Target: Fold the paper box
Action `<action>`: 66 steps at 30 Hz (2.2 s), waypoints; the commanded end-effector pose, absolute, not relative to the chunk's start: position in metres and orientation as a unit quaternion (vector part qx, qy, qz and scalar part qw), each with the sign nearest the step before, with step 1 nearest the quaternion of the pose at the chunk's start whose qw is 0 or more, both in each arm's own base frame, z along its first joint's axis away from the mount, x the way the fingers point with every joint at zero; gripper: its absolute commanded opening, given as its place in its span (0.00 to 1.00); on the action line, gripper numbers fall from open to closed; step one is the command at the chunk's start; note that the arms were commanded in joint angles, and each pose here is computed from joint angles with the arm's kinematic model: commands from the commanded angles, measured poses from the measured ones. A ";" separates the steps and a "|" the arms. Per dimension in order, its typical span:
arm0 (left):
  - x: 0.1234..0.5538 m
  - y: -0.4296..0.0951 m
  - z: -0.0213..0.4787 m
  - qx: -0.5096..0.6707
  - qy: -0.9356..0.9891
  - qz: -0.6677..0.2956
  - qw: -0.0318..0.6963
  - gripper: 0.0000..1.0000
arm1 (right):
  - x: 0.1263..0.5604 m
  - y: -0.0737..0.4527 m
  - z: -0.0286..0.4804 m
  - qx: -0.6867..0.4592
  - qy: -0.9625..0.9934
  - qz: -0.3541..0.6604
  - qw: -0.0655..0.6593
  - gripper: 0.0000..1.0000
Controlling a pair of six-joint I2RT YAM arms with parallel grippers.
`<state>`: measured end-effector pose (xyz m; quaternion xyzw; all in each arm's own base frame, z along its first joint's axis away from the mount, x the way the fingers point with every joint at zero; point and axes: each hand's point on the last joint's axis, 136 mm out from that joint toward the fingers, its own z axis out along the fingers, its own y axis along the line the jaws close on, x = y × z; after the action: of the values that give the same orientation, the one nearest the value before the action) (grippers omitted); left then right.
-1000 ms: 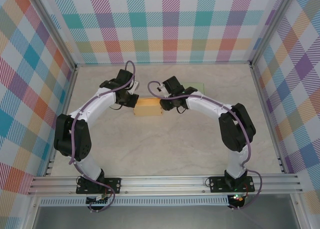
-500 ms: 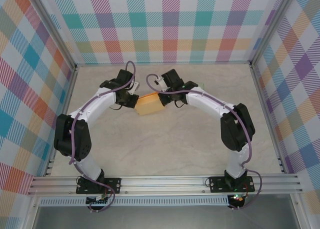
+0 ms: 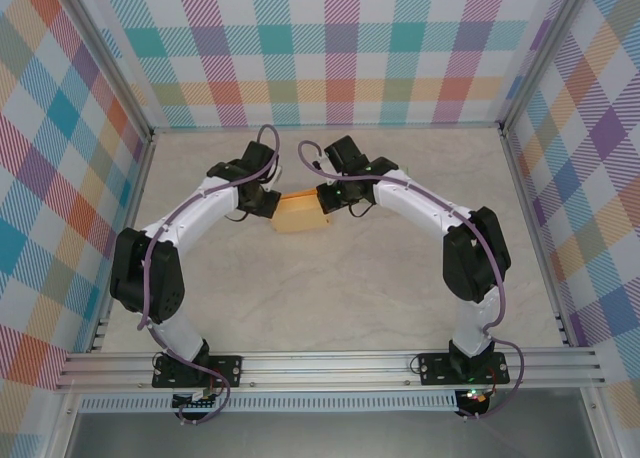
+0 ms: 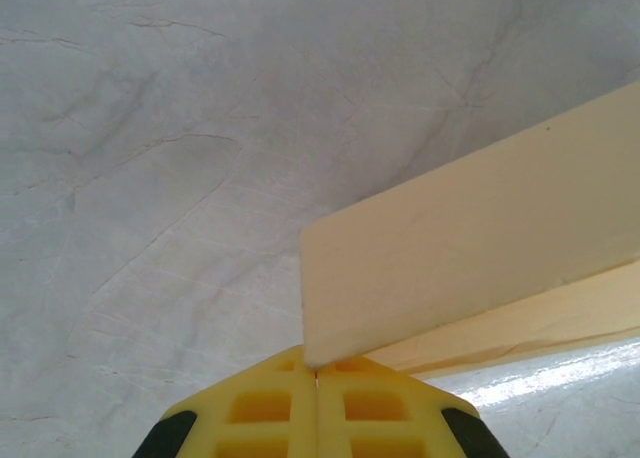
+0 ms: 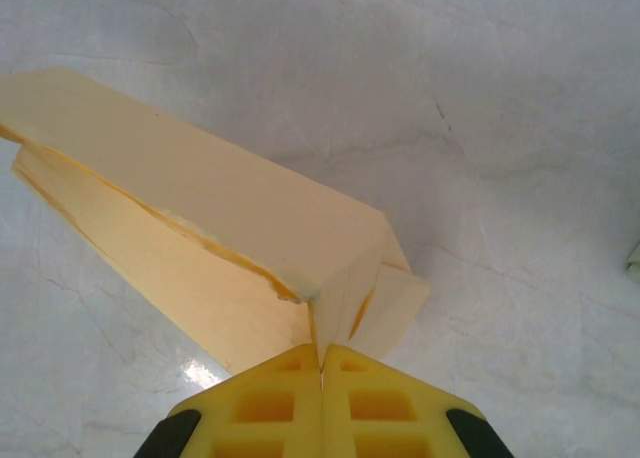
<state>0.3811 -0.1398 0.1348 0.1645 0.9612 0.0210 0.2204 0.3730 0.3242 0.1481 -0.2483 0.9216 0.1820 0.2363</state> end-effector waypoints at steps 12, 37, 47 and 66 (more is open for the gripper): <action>0.387 -0.163 0.142 0.127 0.956 -0.016 0.263 0.14 | 0.358 0.335 0.159 -0.242 0.915 0.227 0.231 0.00; 0.390 -0.163 0.098 0.172 0.954 0.110 0.218 0.11 | 0.367 0.332 0.185 -0.216 0.914 0.226 0.259 0.00; 0.387 -0.169 0.093 0.190 0.945 0.139 0.227 0.10 | 0.375 0.331 0.197 -0.202 0.909 0.227 0.286 0.00; 0.389 -0.169 0.085 0.203 0.939 0.174 0.216 0.11 | 0.377 0.331 0.190 -0.142 0.909 0.299 0.253 0.00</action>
<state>0.4102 -0.1554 0.1212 0.1490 0.9314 0.1803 0.2788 0.3764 0.3177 0.1612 -0.1421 0.9306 0.2497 0.2268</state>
